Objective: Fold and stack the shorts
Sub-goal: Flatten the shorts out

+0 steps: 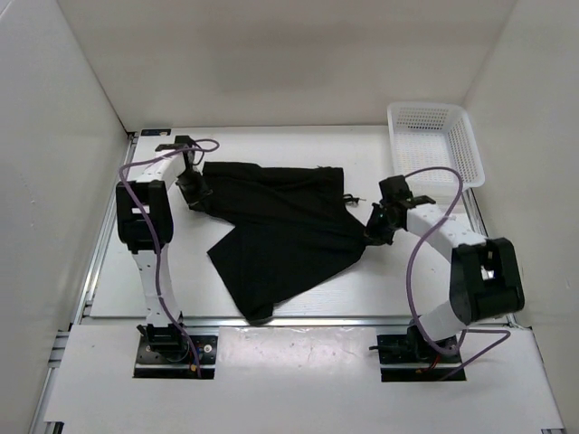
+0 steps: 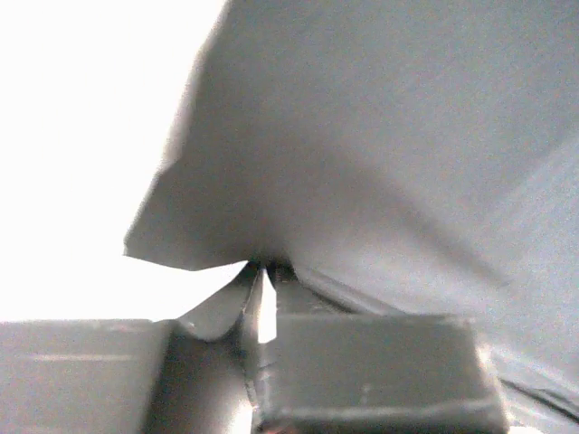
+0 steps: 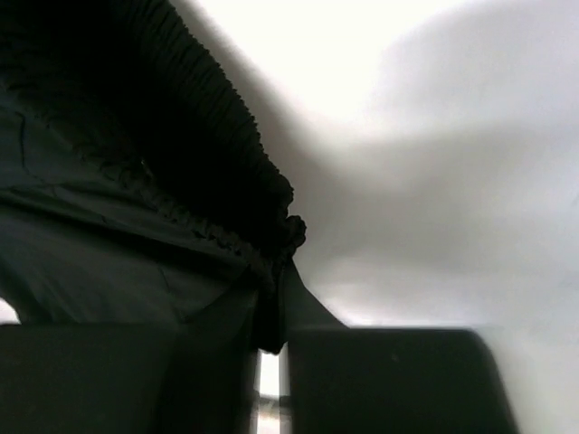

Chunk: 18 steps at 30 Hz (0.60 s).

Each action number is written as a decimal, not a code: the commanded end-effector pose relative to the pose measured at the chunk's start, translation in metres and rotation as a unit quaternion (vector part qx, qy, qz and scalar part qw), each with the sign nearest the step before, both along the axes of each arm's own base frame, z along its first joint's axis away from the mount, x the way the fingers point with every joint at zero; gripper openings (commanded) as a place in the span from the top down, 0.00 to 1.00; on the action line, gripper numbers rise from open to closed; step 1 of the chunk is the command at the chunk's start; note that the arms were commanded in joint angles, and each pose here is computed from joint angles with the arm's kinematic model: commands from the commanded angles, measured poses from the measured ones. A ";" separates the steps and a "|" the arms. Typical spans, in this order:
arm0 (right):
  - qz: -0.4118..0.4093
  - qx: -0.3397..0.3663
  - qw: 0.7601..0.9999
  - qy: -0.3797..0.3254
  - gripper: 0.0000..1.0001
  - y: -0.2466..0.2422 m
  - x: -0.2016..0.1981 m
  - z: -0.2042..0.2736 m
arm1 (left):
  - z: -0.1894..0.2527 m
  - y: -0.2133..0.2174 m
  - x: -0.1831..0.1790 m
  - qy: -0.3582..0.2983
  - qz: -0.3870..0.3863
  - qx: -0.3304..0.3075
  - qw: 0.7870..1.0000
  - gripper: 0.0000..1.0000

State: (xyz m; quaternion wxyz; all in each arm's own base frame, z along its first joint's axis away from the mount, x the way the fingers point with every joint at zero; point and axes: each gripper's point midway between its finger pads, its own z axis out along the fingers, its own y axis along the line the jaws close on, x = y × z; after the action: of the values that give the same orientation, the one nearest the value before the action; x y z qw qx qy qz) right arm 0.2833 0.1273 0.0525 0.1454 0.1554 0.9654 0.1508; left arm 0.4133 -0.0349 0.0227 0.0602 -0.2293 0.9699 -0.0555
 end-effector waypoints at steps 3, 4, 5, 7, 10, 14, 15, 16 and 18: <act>-0.002 -0.048 0.999 0.008 0.29 -0.003 -0.029 0.001 | 0.054 0.032 0.009 -0.046 -0.011 0.033 0.998 0.31; -0.005 -0.056 0.998 0.002 0.20 -0.005 -0.024 0.006 | 0.059 0.033 0.007 -0.047 -0.016 0.034 0.998 0.07; -0.007 -0.073 0.997 -0.005 0.12 -0.008 -0.021 0.011 | 0.071 0.033 0.013 -0.065 -0.016 0.035 0.997 0.00; -0.006 -0.076 0.996 -0.042 0.10 -0.002 0.002 0.034 | 0.087 0.033 0.017 -0.083 -0.015 0.036 0.996 0.00; -0.008 -0.088 0.992 -0.094 0.12 0.002 0.044 0.065 | 0.103 0.032 0.038 -0.117 -0.015 0.033 0.993 0.17; -0.008 -0.108 0.988 -0.111 0.59 0.015 0.102 0.070 | 0.106 0.028 0.084 -0.148 -0.008 0.016 0.989 0.54; -0.008 -0.107 0.988 -0.115 0.63 0.020 0.114 0.070 | 0.103 0.028 0.089 -0.146 -0.001 0.014 0.989 0.54; -0.004 -0.107 0.987 -0.120 0.63 0.024 0.126 0.071 | 0.100 0.026 0.096 -0.149 -0.003 0.010 0.989 0.41; -0.007 -0.112 0.988 -0.108 0.60 0.028 0.148 0.054 | 0.090 0.020 0.114 -0.155 -0.004 0.004 0.988 0.24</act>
State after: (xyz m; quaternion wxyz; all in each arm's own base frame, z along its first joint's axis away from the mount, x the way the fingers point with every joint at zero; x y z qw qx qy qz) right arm 0.4103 0.1577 0.1245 0.2714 0.1312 0.9496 0.0859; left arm 0.5153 -0.0053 0.1330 0.2278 -0.2116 0.9476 -0.0734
